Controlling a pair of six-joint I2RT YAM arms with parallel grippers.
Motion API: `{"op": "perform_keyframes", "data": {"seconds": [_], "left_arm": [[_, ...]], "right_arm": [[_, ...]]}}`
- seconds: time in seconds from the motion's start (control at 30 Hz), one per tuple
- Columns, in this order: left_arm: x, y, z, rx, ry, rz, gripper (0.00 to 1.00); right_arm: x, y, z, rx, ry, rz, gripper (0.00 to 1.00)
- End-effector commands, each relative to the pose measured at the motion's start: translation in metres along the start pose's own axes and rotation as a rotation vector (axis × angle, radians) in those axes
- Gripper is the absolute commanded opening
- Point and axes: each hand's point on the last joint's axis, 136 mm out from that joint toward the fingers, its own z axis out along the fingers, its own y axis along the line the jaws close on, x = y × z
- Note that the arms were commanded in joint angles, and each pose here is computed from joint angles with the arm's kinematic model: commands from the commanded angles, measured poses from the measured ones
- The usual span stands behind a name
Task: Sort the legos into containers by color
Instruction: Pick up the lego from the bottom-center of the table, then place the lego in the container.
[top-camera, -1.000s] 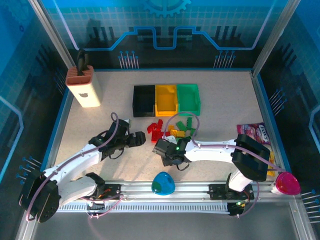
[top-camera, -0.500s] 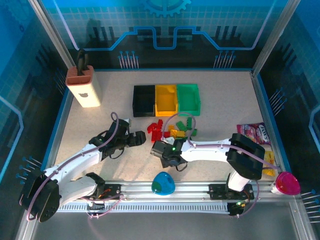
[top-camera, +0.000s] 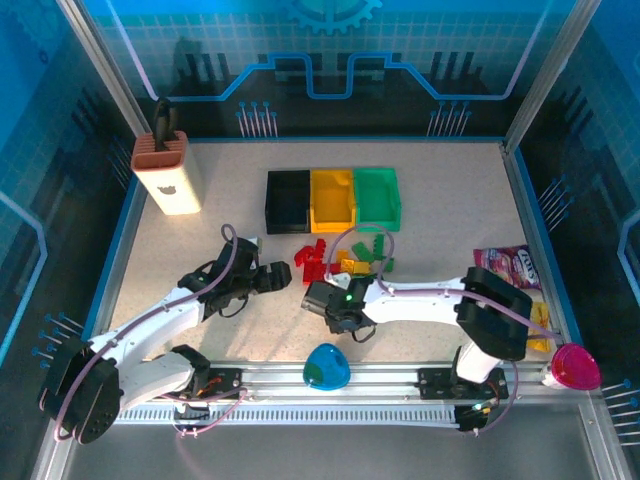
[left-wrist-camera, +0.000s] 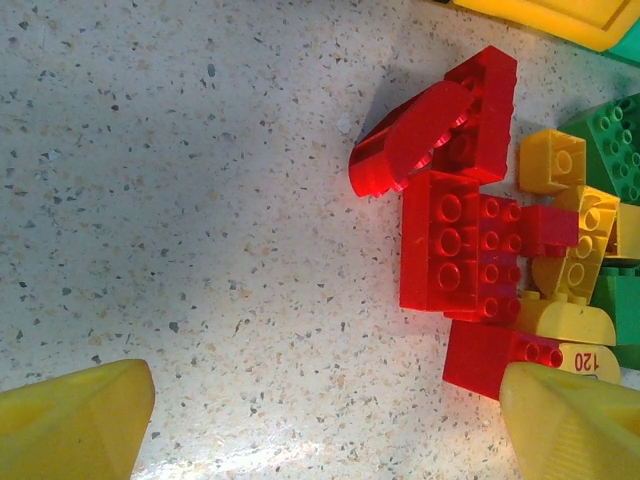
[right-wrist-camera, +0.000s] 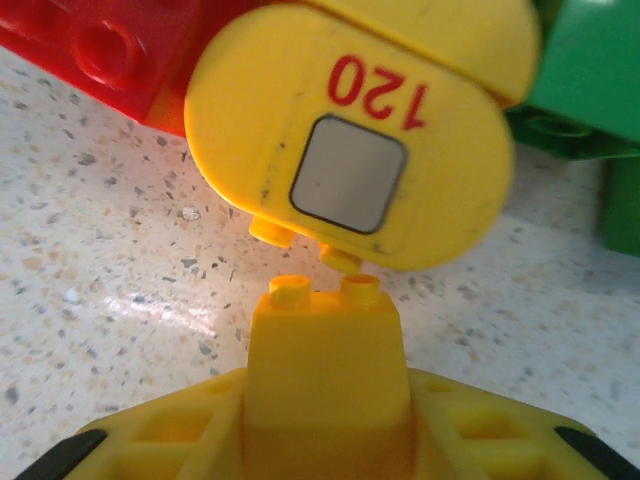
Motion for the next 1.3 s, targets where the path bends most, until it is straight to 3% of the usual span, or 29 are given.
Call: {"op": "perform_keyframes", "data": {"seconds": [0.0,0.17,0.37,0.73,1.07,1.1,1.17,1.23,1.27], "left_arm": [[-0.008,-0.001,-0.001,-0.003,-0.02,-0.022,0.9],[-0.008,0.0,-0.003,-0.016,-0.016,0.003,0.88],[-0.005,-0.001,-0.01,-0.033,-0.025,0.041,0.87],[0.012,-0.005,-0.02,-0.011,-0.034,0.058,0.86],[0.019,-0.011,-0.026,0.025,-0.024,0.063,0.85],[0.02,-0.011,-0.026,0.029,-0.024,0.061,0.85],[0.022,-0.012,-0.027,0.035,-0.021,0.064,0.85],[0.021,-0.014,-0.028,0.04,-0.02,0.069,0.85],[0.021,-0.014,-0.028,0.04,-0.02,0.071,0.84]], "right_arm": [[-0.015,-0.011,-0.039,0.01,-0.079,-0.014,0.38],[-0.056,-0.018,-0.08,-0.013,-0.185,-0.043,0.38],[-0.135,-0.037,-0.092,-0.073,-0.272,-0.01,0.37],[-0.258,-0.053,-0.056,-0.108,-0.251,0.003,0.37],[-0.32,-0.058,-0.003,-0.083,-0.185,0.023,0.39],[-0.325,-0.058,0.0,-0.082,-0.186,0.023,0.4],[-0.334,-0.06,0.003,-0.073,-0.19,0.027,0.54],[-0.341,-0.059,-0.002,-0.07,-0.193,0.023,0.83],[-0.343,-0.058,-0.008,-0.072,-0.203,0.021,0.89]]}}
